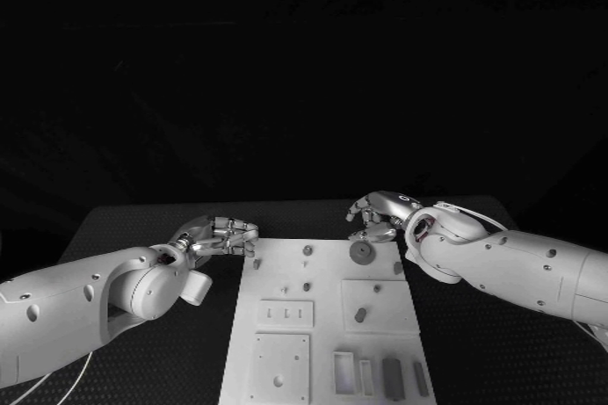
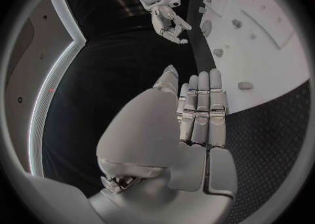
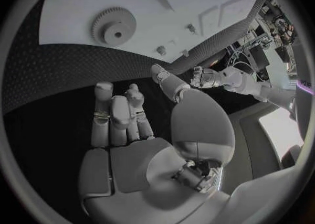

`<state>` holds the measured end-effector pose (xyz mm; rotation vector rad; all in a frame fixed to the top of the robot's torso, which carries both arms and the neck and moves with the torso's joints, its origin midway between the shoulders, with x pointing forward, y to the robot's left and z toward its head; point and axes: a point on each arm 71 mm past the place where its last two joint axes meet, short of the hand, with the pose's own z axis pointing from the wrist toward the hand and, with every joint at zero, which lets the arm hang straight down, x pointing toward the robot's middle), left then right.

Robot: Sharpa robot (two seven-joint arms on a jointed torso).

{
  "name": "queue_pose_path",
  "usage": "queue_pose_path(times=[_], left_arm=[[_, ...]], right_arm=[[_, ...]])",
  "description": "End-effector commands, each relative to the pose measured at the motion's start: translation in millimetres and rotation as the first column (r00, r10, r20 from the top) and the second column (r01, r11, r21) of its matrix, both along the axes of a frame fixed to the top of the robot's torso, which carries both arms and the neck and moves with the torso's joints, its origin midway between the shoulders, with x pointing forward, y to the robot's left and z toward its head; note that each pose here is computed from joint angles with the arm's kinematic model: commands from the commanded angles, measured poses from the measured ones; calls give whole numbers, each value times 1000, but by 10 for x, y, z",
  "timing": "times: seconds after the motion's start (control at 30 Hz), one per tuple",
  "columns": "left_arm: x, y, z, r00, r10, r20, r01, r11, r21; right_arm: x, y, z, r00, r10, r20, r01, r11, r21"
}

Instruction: Assemble the parts on the task board

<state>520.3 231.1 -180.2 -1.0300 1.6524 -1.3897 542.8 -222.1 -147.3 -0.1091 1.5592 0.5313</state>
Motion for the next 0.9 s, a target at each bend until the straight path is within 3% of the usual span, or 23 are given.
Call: queue_pose_path(times=[0.03, 0.37, 0.67, 0.9], left_arm=[[-9, -17, 17, 1000, -20, 10, 20, 1000, -9], [-14, -11, 18, 1000, -20, 10, 20, 1000, -9], [-5, -18, 16, 1000, -22, 11, 22, 1000, -8], [-3, -14, 15, 1000, -21, 11, 21, 1000, -8]], right_arm=[[-31, -27, -63, 998, 33, -55, -37, 996, -84], [-69, -119, -172, 1000, 18, -21, -21, 988, -154], [-46, -187, -337, 999, -8, -45, -1, 982, -190], [-21, -259, -362, 999, -26, -36, 18, 981, -194]])
